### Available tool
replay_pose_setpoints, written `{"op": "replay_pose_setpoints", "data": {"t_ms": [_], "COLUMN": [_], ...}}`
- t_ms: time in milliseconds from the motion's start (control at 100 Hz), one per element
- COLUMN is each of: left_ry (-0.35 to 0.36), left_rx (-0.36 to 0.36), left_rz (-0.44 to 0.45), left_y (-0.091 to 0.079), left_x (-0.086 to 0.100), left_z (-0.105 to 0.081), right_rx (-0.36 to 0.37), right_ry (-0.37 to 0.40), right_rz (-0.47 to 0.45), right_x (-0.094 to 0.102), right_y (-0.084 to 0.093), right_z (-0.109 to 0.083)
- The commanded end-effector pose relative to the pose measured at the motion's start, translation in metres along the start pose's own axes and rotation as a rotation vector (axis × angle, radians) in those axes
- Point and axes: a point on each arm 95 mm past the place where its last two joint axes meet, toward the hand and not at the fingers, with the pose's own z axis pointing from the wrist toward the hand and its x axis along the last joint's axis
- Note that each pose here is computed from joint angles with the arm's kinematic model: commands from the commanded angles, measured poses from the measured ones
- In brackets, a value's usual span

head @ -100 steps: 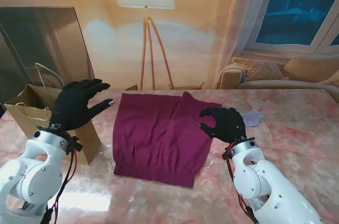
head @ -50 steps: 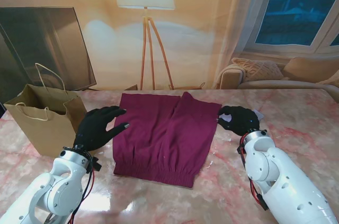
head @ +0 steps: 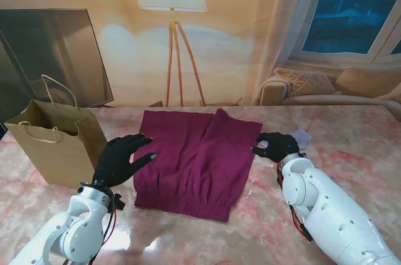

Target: Fold the socks and the shorts into the kraft paper bag

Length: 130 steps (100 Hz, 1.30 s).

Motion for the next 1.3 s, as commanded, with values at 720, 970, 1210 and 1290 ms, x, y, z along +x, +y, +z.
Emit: {"op": "replay_pose_setpoints", "data": {"t_ms": [720, 970, 1210, 1290], "left_ry": [-0.002, 0.003, -0.005, -0.012], "left_rx": [-0.053, -0.061, -0.055, -0.051], "left_rz": [-0.049, -0.055, -0.053, -0.059], "left_y": [0.02, 0.023, 0.021, 0.022], "left_x": [-0.003, -0.002, -0.004, -0.005], "left_z": [-0.003, -0.001, -0.002, -0.003], "right_rx": [0.177, 0.223, 0.26, 0.263], "right_ry": [-0.132, -0.155, -0.167, -0.177], "right_rz": [0.016, 0.02, 0.0, 0.002], "right_x": [-0.005, -0.008, -0.01, -0.013], "right_y": [-0.017, -0.026, -0.034, -0.037], "right_z": [0.04, 0.048, 0.044, 0.038]}}
